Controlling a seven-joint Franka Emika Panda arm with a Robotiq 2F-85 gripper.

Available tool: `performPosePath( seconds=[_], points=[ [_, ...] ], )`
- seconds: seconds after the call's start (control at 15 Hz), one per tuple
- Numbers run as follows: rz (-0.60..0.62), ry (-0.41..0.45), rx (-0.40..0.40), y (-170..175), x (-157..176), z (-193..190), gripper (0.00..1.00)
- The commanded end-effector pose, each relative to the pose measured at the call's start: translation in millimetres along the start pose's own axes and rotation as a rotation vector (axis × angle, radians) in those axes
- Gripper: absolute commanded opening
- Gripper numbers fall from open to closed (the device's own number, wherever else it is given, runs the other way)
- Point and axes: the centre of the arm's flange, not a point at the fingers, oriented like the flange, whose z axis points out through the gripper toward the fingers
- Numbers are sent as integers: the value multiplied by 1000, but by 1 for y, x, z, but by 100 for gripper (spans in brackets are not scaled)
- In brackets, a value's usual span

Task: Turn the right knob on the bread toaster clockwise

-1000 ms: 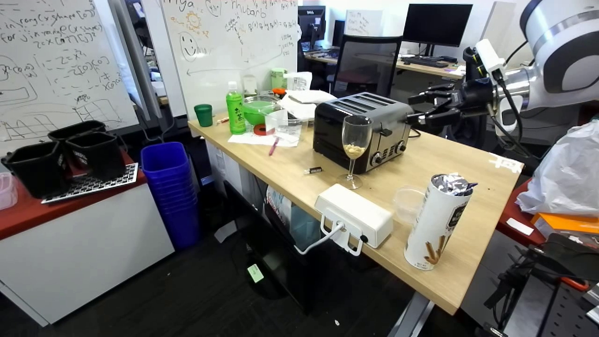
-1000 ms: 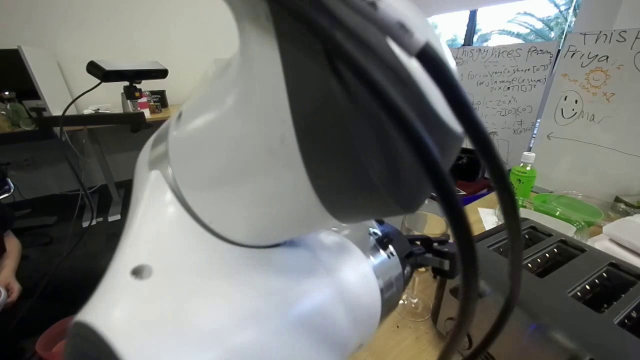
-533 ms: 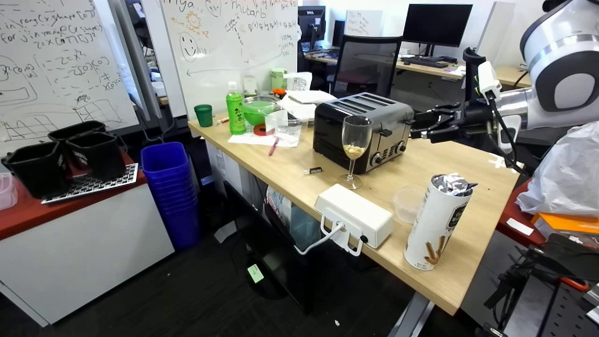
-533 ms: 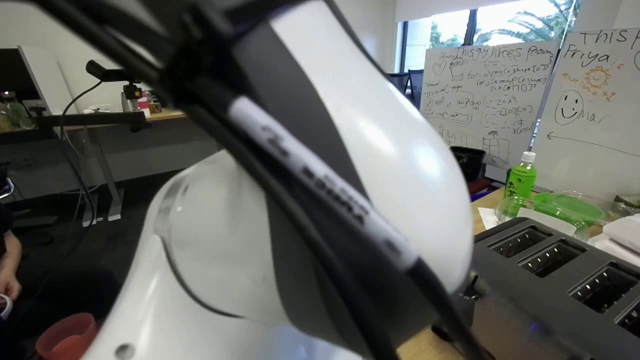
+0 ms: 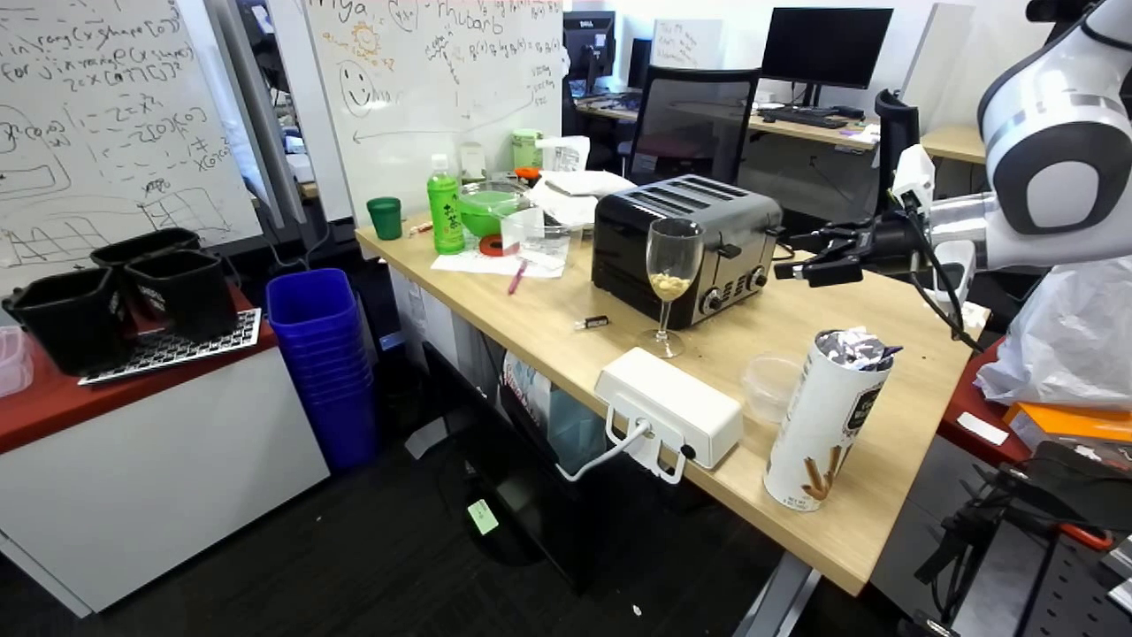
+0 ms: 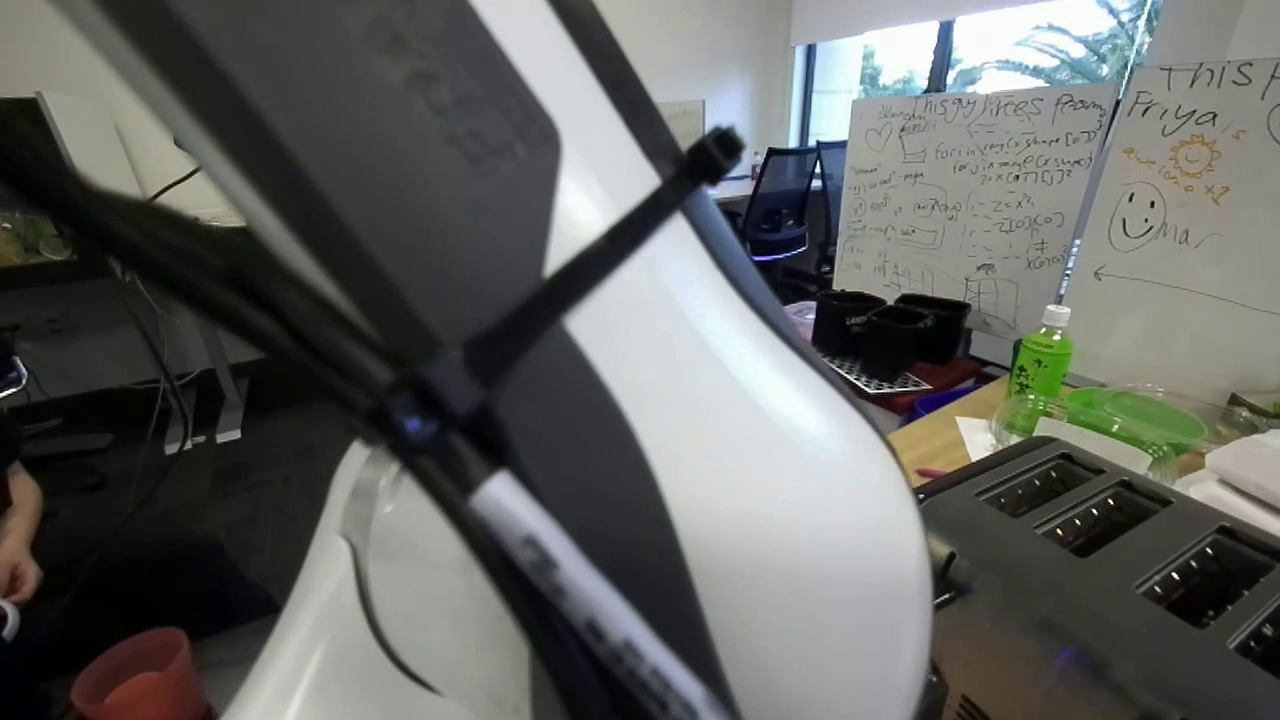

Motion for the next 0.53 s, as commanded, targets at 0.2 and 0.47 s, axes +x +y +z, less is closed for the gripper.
performPosePath(
  seconds=[0.2,0.47],
  points=[
    [7,4,5,-1,2,2,100],
    [19,6,11,-3,5,2,100]
  ],
)
